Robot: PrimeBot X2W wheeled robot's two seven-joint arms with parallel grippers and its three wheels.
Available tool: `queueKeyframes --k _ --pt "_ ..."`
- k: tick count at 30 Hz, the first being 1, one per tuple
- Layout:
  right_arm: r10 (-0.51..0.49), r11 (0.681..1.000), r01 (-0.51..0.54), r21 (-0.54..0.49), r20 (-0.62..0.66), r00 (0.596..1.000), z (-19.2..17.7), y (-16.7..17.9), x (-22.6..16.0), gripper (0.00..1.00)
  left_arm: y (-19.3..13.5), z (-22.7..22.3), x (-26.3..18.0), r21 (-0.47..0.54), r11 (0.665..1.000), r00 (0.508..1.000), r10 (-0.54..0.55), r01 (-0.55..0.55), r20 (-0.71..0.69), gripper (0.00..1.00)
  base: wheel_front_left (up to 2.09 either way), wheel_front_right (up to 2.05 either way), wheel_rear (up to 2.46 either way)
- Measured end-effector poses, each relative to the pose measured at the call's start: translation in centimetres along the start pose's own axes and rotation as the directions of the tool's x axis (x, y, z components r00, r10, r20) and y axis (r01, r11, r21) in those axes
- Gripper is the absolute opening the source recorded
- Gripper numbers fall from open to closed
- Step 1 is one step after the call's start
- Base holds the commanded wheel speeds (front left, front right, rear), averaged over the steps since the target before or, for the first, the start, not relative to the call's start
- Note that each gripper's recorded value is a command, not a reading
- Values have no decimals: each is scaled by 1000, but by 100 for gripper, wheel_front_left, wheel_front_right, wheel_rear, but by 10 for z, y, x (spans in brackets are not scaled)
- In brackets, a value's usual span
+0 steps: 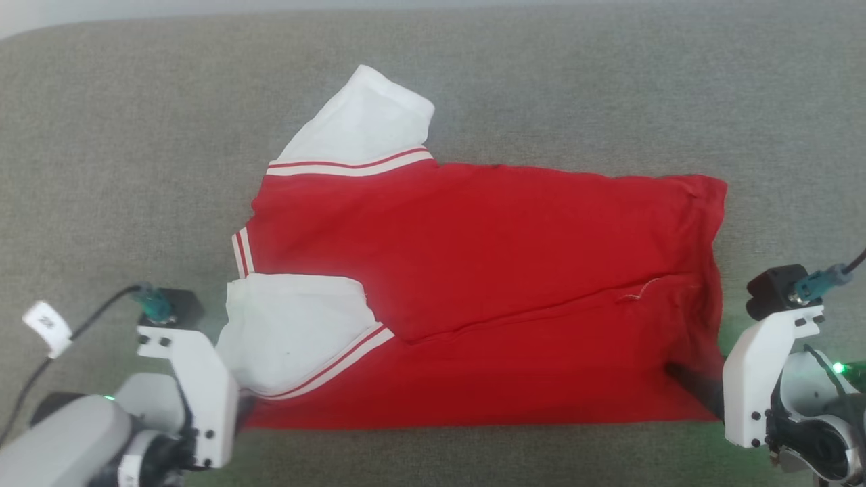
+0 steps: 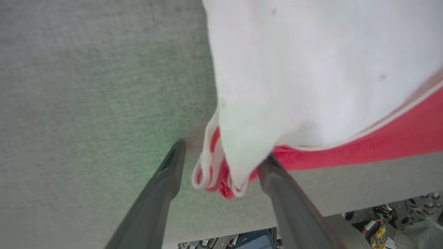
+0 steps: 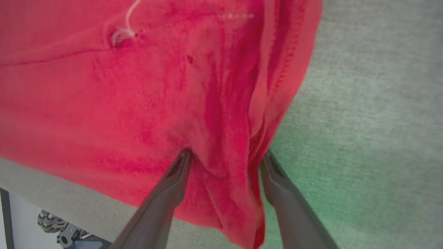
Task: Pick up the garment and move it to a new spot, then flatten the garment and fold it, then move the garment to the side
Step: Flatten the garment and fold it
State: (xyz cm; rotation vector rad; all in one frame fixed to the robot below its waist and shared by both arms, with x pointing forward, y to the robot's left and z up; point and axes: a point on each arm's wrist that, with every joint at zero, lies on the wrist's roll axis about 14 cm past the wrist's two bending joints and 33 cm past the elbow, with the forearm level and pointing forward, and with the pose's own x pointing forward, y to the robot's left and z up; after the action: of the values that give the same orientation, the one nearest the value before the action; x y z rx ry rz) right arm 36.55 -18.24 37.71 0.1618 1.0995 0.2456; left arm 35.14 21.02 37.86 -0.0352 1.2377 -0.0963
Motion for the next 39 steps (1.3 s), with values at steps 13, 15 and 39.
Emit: queueKeyframes --k 13,15,39 --pt "-15 1000 20 -7 421 907 66 2 -56 100 10 76 -50 125 989 981 57 -82 185 100 0 0 0" --pt "-19 1000 23 -2 497 867 76 3 -66 100 5 95 -54 156 985 974 43 -79 222 100 0 0 0" --pt "-182 979 174 110 856 484 104 -33 -122 100 -95 272 40 424 906 936 -148 -1 318 100 0 0 0"
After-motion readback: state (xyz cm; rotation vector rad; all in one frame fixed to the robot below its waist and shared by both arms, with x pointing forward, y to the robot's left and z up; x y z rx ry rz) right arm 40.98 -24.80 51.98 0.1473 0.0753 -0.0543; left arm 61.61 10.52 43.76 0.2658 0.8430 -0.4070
